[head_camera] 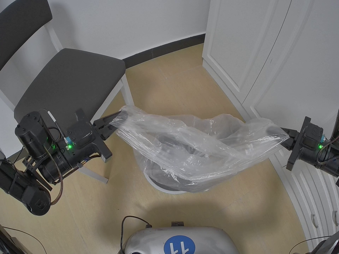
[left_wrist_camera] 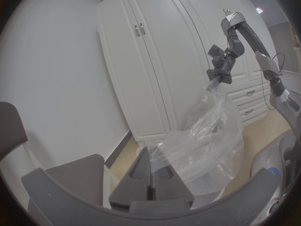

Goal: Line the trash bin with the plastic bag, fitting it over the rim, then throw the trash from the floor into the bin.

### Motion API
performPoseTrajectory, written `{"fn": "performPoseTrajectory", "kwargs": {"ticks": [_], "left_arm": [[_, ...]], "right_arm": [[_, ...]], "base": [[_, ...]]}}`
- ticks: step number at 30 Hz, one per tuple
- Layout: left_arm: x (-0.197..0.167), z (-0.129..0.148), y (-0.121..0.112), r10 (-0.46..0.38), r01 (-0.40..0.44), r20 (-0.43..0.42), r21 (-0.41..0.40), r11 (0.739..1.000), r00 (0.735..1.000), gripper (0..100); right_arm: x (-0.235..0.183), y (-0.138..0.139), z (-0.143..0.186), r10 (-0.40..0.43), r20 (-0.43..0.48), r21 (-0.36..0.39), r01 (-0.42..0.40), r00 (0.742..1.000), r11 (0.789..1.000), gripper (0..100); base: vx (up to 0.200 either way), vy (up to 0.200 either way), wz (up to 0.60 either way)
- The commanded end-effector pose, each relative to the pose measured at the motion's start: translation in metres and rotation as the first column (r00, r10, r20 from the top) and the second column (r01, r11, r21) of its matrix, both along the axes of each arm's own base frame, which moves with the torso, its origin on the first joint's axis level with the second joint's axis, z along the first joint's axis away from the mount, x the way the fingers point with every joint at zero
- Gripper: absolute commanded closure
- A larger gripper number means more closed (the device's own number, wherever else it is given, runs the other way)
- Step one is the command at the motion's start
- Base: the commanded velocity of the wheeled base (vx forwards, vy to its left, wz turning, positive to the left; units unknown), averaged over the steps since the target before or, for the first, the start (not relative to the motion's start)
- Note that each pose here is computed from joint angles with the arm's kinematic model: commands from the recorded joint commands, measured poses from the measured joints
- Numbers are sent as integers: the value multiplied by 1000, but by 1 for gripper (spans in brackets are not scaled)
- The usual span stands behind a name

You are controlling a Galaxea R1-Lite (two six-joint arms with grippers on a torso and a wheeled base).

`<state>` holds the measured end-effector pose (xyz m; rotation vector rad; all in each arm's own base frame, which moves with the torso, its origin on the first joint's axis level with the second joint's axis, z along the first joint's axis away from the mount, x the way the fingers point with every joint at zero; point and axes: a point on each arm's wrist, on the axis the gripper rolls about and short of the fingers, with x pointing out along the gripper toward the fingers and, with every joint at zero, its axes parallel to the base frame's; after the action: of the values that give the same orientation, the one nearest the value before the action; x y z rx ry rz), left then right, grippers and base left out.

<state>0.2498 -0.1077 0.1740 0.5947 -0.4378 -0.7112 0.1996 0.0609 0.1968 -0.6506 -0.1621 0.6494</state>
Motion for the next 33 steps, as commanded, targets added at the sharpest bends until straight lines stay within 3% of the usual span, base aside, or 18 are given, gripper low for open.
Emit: {"fn": "performPoseTrajectory", "kwargs": {"ticks": [1,3,4,6,8,10,14,17,22,25,33], "left_arm": [[3,-4,-17,-61,61,-3,3,998,998,100],[2,-4,-20,-81,81,-6,4,997,997,100],[-3,-8,-25,-148,148,-24,6,989,989,100],[-9,-10,-32,-196,197,-45,3,980,979,100],[-12,-11,-34,-212,213,-54,0,977,976,100],[-23,-17,-50,-286,284,-91,-29,958,954,100],[-29,-24,-64,-345,338,-125,-76,938,930,100],[-37,-30,-68,-376,362,-191,-107,926,907,100],[-39,-40,-70,-389,365,-270,-136,921,881,100],[-36,-48,-69,-378,352,-310,-139,926,872,100],[-22,-59,-59,-323,289,-363,-146,946,874,100]], "right_arm": [[16,10,-5,35,-27,-10,-35,999,999,100],[18,12,-6,45,-32,-11,-46,998,999,100],[21,17,-10,77,-50,-9,-77,996,997,100],[22,23,-13,125,-68,2,-125,990,992,100],[21,27,-14,148,-79,8,-148,986,989,100],[19,42,-22,214,-147,56,-208,966,976,100],[20,51,-31,248,-170,132,-228,954,965,100],[19,60,-45,288,-195,249,-236,938,939,100],[22,65,-73,317,-193,361,-233,929,903,100],[27,67,-93,310,-261,360,-206,914,910,100],[39,74,-104,313,-308,381,-185,899,906,100]], "base": [[0,0,0],[0,0,0],[0,0,0],[0,0,0],[0,0,0],[0,0,0],[0,0,0],[0,0,0],[0,0,0],[0,0,0],[0,0,0]]}}
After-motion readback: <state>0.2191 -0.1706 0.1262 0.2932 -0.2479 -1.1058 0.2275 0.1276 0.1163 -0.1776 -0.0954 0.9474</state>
